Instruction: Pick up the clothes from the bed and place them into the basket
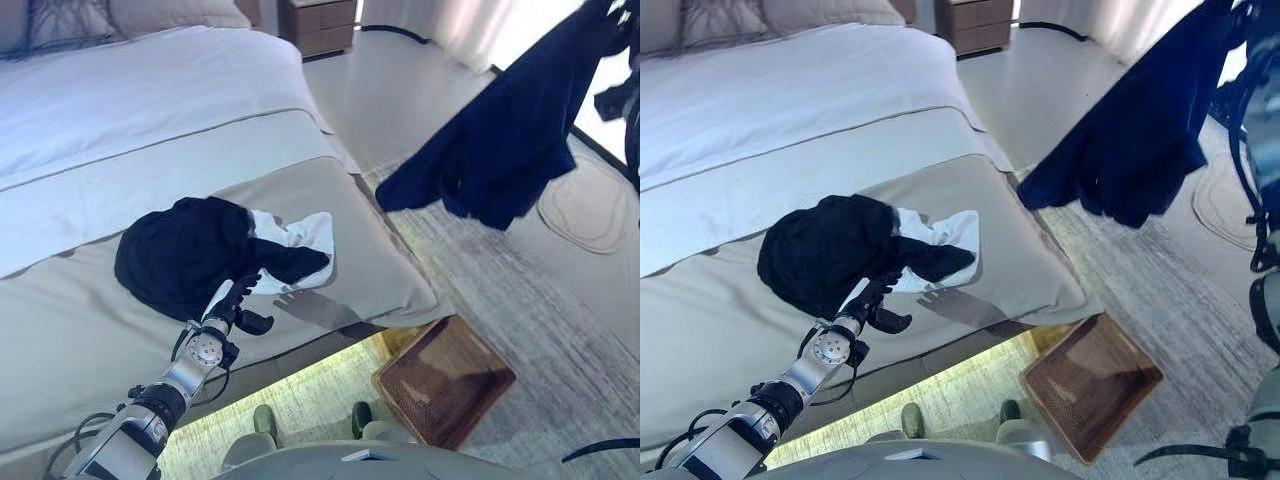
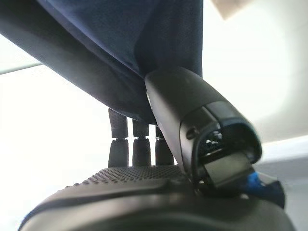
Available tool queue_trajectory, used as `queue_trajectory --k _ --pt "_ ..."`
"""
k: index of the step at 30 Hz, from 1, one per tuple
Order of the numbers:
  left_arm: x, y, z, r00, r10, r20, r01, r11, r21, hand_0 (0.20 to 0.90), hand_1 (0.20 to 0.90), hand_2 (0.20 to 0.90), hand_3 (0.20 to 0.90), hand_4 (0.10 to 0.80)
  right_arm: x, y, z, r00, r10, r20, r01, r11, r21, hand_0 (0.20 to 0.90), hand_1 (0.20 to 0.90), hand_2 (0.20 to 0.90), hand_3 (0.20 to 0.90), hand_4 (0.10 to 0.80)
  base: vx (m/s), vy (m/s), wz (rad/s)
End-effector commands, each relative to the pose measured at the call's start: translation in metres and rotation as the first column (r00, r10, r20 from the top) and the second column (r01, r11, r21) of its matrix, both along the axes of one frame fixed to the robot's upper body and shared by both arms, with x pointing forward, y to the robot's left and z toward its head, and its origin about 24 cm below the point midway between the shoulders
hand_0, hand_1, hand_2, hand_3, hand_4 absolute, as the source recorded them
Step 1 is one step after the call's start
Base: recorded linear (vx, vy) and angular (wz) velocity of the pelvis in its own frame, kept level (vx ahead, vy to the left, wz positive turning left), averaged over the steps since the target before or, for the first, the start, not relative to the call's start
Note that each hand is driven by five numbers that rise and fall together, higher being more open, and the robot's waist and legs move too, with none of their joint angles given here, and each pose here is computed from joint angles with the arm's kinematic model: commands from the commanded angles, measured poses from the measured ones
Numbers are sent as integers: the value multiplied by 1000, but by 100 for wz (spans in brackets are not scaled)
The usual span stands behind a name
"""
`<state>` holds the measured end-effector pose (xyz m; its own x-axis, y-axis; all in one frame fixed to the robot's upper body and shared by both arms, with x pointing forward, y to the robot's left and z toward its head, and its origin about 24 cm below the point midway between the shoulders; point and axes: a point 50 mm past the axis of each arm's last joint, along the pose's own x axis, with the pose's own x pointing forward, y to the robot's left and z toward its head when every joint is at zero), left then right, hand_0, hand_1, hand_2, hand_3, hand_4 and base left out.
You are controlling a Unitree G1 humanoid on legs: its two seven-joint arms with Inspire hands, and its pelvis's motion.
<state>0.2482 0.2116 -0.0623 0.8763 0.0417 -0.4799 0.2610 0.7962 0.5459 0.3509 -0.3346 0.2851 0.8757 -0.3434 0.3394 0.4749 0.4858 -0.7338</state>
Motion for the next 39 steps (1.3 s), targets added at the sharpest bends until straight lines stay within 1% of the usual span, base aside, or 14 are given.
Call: queue_trajectory --k 1,5,9,11,16,20,26,31,39 --pt "24 1 24 983 20 181 -22 1000 10 900 900 900 900 800 -18 -7 25 990 -5 139 13 998 -57 300 300 300 200 100 -3 -31 -30" --pt "34 -3 37 963 68 261 -61 998 -34 900 900 900 900 800 -21 -12 -7 996 -4 89 4 1000 6 300 300 300 200 100 -33 -22 -24" --pt "40 -9 47 945 96 313 -79 995 -66 900 900 900 900 800 -22 -13 -20 997 10 81 -15 998 58 300 300 300 200 100 -25 -3 -26" --pt "41 -10 49 942 98 321 -79 994 -70 900 900 900 900 800 -23 -13 -24 997 18 78 -24 997 72 300 300 300 200 100 -16 0 -22" --pt "39 -13 45 947 99 305 -79 994 -78 900 900 900 900 800 -23 -3 -52 997 73 13 -73 994 80 300 300 300 200 100 18 17 -19" --pt "40 -16 45 948 97 304 -75 994 -84 900 900 900 900 800 -24 -3 -67 996 79 -29 -76 992 100 300 300 300 200 100 3 12 -13" --pt "45 -30 46 952 58 301 -31 995 -92 900 900 900 900 800 -23 -11 -80 995 43 -87 -34 995 96 300 300 300 200 100 -6 -12 -9" --pt "45 -36 46 954 32 298 -3 995 -97 900 900 900 900 800 -23 -15 -91 993 19 -118 -5 993 119 300 300 300 200 100 -14 -29 -12" --pt "49 -45 47 954 5 300 25 995 -94 900 900 900 900 800 -30 -25 -135 972 -78 -222 104 988 110 300 300 300 200 100 -13 -21 -1"
